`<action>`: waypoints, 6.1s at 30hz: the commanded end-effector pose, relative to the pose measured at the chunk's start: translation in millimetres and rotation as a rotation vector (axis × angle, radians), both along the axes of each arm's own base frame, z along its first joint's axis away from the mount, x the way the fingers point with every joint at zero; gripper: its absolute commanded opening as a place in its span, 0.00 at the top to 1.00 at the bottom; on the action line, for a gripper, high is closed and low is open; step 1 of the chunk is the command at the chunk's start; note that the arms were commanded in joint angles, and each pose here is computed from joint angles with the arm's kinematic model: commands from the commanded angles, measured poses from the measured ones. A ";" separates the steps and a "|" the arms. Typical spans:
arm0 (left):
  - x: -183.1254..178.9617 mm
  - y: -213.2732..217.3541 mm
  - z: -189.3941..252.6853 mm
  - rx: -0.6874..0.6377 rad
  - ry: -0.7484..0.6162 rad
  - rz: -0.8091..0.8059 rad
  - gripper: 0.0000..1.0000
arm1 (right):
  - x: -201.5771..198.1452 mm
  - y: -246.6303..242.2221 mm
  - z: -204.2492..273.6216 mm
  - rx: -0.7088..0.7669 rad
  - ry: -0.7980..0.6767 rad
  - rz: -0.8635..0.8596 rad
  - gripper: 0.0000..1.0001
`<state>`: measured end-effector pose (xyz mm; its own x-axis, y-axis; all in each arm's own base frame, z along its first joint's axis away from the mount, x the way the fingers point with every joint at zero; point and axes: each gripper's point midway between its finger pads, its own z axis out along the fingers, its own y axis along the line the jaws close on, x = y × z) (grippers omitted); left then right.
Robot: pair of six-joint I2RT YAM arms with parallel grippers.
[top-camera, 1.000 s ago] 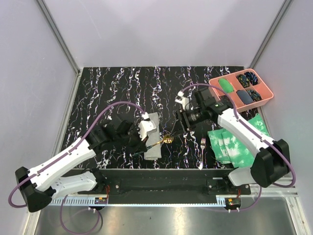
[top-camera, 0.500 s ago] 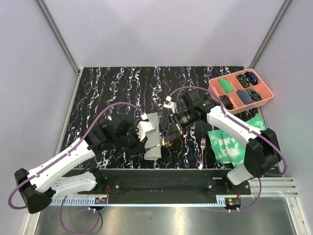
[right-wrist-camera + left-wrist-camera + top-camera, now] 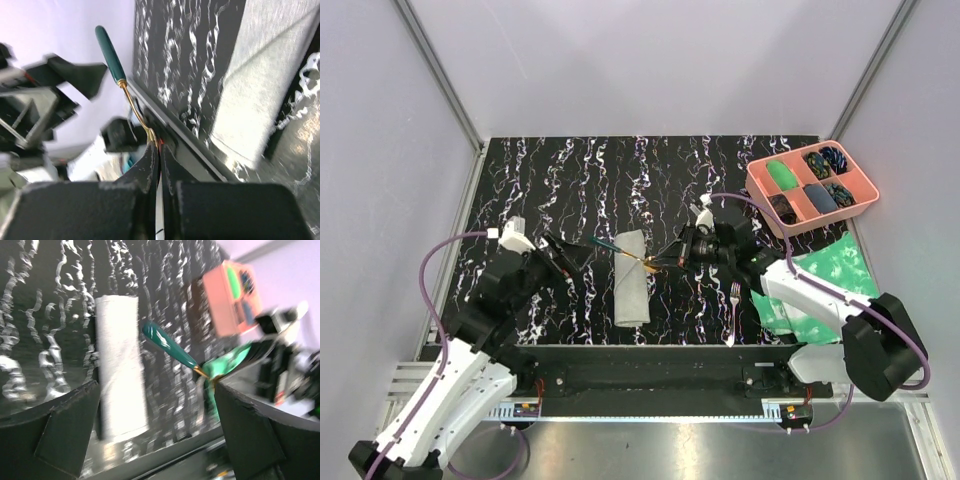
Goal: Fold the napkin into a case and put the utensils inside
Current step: Pass from the right arm to the left, then pass from the left arm to the right, then insert the spoon into the folded napkin.
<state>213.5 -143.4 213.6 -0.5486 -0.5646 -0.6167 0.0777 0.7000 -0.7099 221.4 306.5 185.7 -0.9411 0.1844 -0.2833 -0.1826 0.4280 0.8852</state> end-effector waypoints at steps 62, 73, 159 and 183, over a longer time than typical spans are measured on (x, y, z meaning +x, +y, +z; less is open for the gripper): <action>83.0 -19.0 0.9 0.042 -0.039 -0.172 0.11 | -99.1 29.8 -60.1 0.117 0.303 0.129 1.00; 137.2 -85.6 -32.7 -0.125 0.097 -0.470 1.00 | -108.7 19.1 -86.4 0.054 0.438 0.027 1.00; 157.2 -125.0 -168.6 0.021 0.438 -0.533 1.00 | -20.6 38.0 -138.1 0.026 0.559 0.117 1.00; 163.5 -129.7 -130.1 -0.011 0.360 -0.540 1.00 | 6.2 25.3 -141.7 -0.045 0.501 0.068 0.80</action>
